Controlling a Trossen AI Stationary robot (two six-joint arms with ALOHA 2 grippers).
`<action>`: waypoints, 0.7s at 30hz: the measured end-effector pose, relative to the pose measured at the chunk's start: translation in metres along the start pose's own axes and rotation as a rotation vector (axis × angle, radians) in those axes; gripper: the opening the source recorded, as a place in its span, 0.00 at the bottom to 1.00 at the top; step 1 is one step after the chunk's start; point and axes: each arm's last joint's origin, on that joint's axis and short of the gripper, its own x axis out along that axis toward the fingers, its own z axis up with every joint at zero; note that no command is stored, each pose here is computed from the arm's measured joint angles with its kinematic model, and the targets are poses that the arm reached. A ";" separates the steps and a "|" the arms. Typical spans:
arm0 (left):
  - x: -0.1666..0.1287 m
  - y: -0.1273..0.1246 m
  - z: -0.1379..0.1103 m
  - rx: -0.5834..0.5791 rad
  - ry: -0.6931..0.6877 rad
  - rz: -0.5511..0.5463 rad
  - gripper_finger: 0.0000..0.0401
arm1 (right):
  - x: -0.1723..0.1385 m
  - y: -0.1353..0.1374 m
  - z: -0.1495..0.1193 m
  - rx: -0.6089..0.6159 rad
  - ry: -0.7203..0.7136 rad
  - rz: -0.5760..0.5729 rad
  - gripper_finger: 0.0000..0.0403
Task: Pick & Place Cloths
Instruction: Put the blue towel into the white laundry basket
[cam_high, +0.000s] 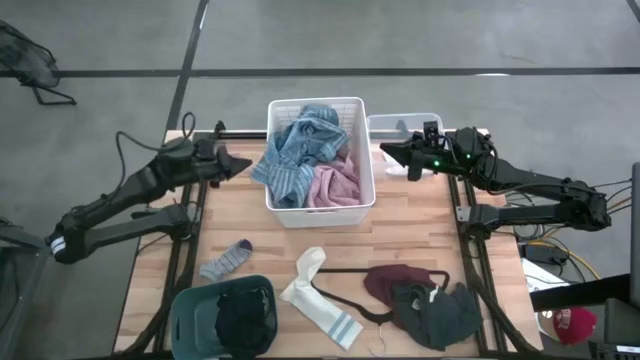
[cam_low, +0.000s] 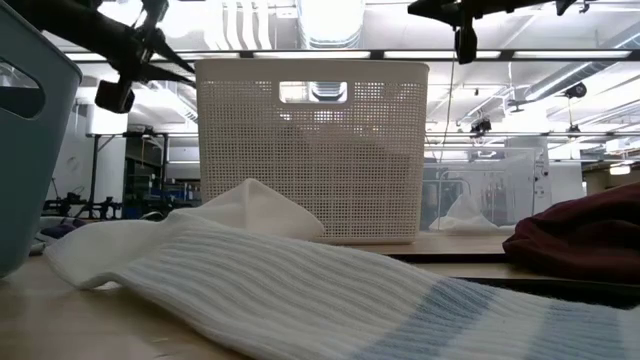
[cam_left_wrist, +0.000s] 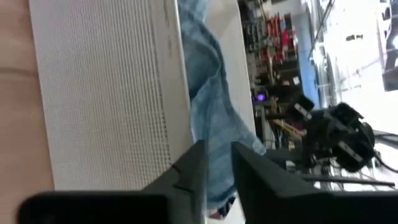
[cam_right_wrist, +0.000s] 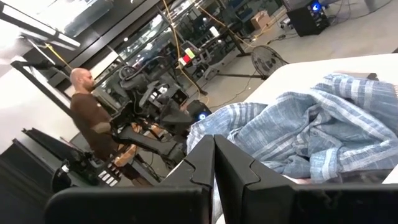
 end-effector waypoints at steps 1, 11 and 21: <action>0.000 0.000 0.000 0.000 0.009 -0.004 0.24 | 0.001 0.000 0.000 -0.001 -0.001 -0.005 0.02; 0.009 0.008 -0.002 -0.011 0.056 0.079 0.53 | 0.010 -0.006 -0.006 0.011 0.023 -0.039 0.02; 0.031 0.000 -0.001 -0.014 0.178 -0.023 0.47 | 0.015 -0.008 -0.008 0.029 0.037 -0.050 0.02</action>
